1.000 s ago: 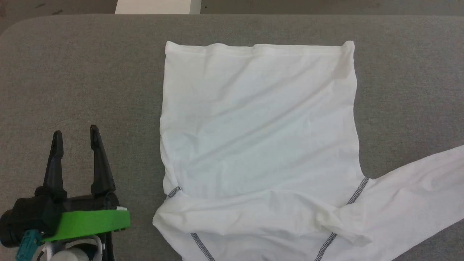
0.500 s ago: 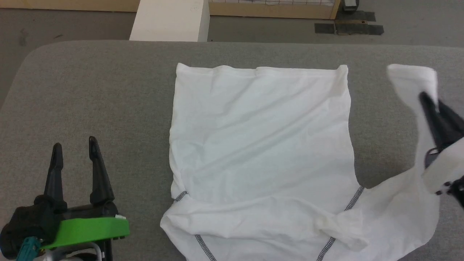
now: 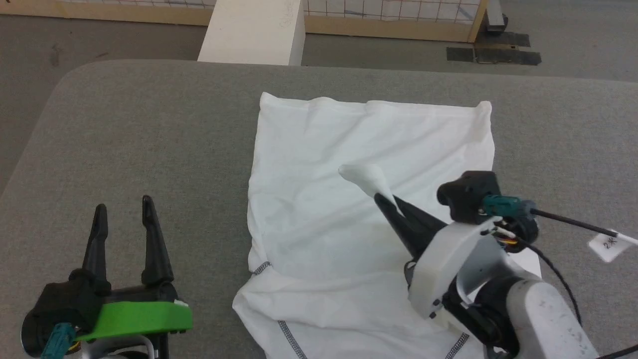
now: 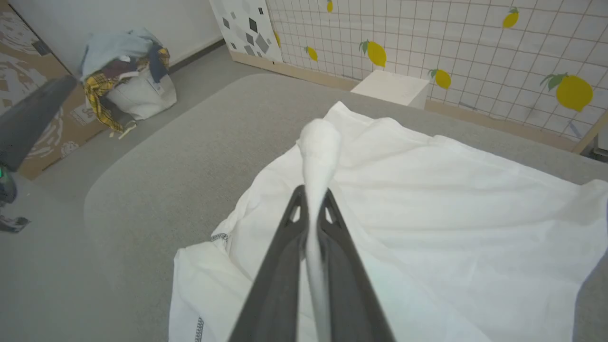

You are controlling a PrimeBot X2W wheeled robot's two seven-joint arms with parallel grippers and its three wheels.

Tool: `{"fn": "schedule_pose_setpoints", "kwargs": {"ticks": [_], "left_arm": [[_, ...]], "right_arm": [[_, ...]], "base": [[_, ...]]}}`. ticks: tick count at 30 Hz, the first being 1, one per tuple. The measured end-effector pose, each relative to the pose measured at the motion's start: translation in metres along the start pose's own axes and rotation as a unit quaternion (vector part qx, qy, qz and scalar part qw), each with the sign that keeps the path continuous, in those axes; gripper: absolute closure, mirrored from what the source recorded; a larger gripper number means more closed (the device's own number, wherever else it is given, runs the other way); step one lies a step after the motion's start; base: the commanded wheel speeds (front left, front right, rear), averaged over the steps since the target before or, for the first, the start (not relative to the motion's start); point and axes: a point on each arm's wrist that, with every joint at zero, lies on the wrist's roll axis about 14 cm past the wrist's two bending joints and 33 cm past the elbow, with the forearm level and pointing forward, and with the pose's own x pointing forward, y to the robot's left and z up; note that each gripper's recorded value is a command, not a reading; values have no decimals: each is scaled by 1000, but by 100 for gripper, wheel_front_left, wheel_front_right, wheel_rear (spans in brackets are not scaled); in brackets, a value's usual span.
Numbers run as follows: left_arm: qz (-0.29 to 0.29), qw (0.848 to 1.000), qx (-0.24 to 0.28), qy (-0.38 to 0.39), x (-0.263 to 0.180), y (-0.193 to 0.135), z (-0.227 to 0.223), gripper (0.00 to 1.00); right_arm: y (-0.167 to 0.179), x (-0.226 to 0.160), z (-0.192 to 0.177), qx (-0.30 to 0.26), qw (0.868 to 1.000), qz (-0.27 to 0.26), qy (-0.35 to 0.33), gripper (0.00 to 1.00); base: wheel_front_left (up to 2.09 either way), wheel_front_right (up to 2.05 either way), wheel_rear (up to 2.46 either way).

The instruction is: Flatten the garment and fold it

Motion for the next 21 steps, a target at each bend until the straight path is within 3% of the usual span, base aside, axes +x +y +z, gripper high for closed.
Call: {"fn": "schedule_pose_setpoints", "kwargs": {"ticks": [13, 14, 15, 16, 21], "left_arm": [[19, 1000, -4, -3, -19, 14, 6, 0], [20, 1000, -4, -3, -20, 15, 7, 0], [19, 1000, -6, -2, -21, 15, 7, 0], [19, 1000, -7, -1, -22, 15, 6, 0], [13, 1000, -10, 12, -22, 9, -2, 0]], "right_arm": [[64, 36, -69, -25, 994, 85, 59, 100], [69, 37, -75, -28, 993, 93, 66, 91], [72, 38, -80, -34, 992, 98, 72, 58], [73, 40, -84, -37, 991, 101, 78, 0], [75, 49, -89, -44, 989, 112, 81, 0]], "base": [[0, 0, 0], [0, 0, 0], [0, 0, 0], [0, 0, 0], [0, 0, 0]]}}
